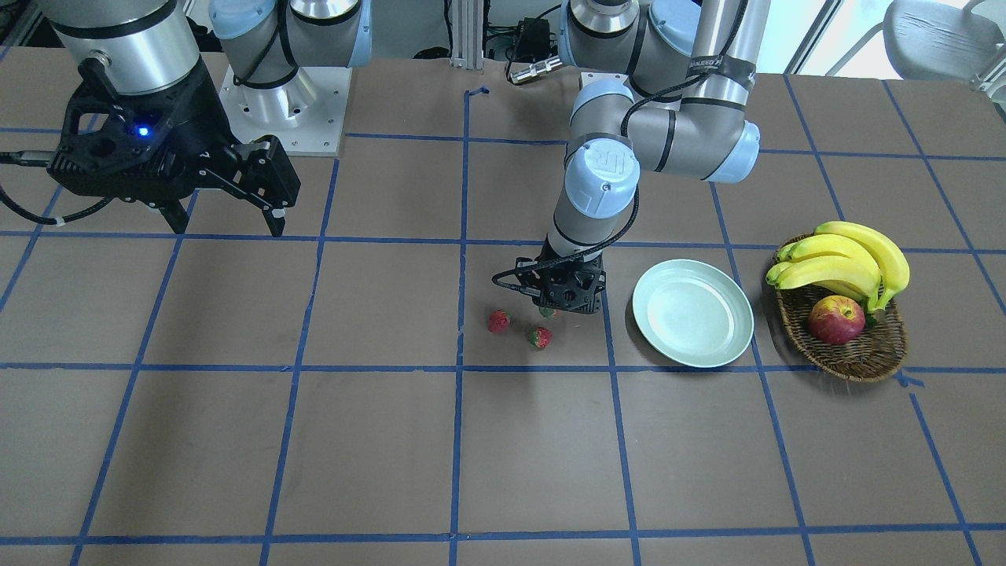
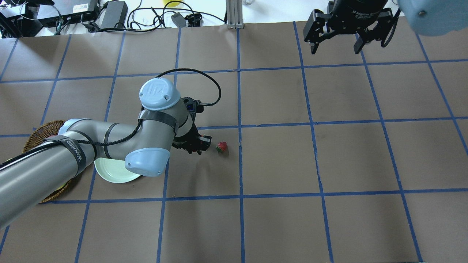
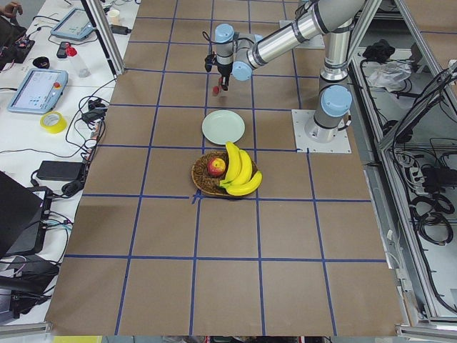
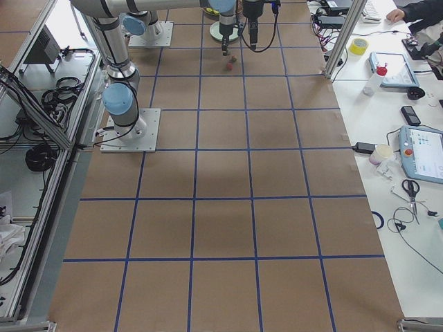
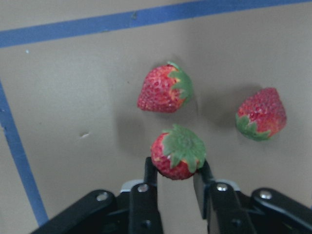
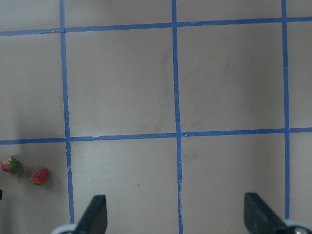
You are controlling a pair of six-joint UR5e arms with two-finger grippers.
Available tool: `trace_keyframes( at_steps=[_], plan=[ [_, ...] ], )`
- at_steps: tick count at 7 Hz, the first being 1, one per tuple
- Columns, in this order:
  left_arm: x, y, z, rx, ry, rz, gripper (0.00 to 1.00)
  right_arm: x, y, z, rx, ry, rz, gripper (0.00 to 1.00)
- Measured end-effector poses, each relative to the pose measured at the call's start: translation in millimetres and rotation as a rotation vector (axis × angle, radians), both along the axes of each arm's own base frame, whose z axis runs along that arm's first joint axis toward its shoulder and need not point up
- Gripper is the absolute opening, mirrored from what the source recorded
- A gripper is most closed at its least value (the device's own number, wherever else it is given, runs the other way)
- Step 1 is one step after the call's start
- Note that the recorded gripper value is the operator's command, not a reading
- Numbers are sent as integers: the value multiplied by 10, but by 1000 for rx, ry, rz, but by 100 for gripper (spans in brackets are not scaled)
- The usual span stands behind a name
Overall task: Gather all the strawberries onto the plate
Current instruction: 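Carry the strawberry onto the green plate and open the left gripper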
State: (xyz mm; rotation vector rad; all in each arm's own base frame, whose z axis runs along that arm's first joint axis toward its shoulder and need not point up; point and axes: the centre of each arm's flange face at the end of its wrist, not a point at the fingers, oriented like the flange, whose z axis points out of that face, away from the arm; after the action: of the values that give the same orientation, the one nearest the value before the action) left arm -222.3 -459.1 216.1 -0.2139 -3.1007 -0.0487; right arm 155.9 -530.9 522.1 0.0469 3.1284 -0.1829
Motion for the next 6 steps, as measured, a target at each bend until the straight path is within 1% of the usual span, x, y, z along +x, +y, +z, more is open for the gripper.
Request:
trace_keyframes(
  at_steps=[1,2,3,4,5,6],
  plan=[
    [76,-13,176,15,-26,-19,0,-1,1,0,1,1,1,100],
    [269,-61,377,57,-43,-48,0,-2,2,-1,1,2,1,100],
    [657,-131,550,129,-58,-76,0,-3,4,1,2,2,1,100],
    [1192,-185,631,207,-52,-90,0,-3,6,2,2,2,0,100],
    [1723,-206,631,263,-26,-71,0,-2,7,3,2,2,0,100],
    [2176,-208,582,297,-7,-23,0,2,10,3,2,1,0,100]
  ],
)
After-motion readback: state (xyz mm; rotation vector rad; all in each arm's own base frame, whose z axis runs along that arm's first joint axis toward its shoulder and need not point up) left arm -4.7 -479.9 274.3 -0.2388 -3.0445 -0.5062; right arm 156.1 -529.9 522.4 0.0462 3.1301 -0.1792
